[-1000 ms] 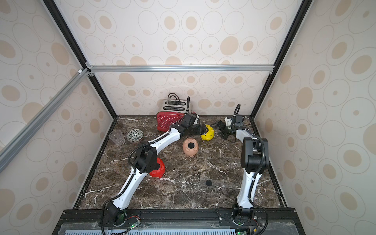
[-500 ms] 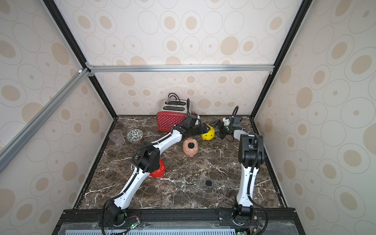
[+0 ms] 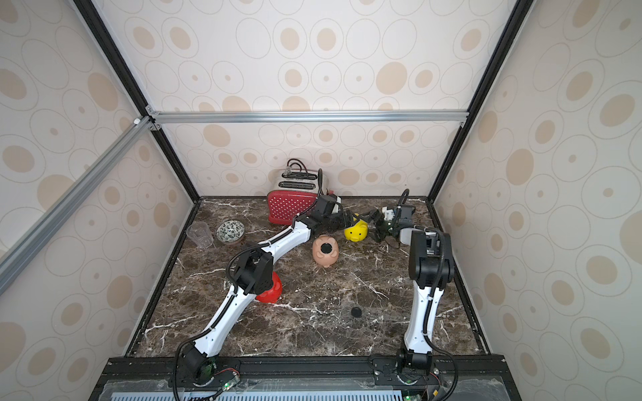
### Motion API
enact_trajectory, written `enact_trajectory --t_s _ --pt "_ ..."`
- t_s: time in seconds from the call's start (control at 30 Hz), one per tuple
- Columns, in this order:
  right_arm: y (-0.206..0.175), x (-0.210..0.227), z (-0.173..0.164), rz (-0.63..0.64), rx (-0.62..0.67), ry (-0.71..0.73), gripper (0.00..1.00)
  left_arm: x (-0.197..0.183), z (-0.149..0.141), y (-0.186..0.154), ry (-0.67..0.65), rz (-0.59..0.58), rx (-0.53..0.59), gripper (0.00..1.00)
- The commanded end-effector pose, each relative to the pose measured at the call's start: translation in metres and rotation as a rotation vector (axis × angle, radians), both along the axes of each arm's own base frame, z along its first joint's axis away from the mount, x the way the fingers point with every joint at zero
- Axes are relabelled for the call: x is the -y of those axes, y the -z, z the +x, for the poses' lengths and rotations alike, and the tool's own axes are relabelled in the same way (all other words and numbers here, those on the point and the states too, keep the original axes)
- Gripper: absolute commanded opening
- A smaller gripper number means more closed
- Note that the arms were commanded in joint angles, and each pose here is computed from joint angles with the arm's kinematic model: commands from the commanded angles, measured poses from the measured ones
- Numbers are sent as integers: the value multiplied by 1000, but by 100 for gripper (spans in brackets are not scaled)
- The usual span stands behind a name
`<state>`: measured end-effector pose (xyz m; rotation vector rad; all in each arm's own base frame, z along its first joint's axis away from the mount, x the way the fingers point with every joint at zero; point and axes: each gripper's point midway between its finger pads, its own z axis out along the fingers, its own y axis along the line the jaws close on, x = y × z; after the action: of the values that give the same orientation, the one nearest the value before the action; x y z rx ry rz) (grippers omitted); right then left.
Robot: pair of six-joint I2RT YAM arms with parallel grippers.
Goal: Close piggy banks
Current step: Move the piggy bank to the center of the board.
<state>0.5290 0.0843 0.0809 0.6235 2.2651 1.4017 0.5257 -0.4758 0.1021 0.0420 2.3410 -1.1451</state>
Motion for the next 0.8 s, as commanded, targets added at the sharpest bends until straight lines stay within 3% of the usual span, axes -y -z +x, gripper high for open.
enact_trajectory --t_s 0.0,0.77 --pt "-30 -14 -14 36 50 -53 94 19 -22 -11 65 -36 -14 86" --pt "-17 11 -97 21 -46 17 95 40 -102 -18 228 78 -37 85"
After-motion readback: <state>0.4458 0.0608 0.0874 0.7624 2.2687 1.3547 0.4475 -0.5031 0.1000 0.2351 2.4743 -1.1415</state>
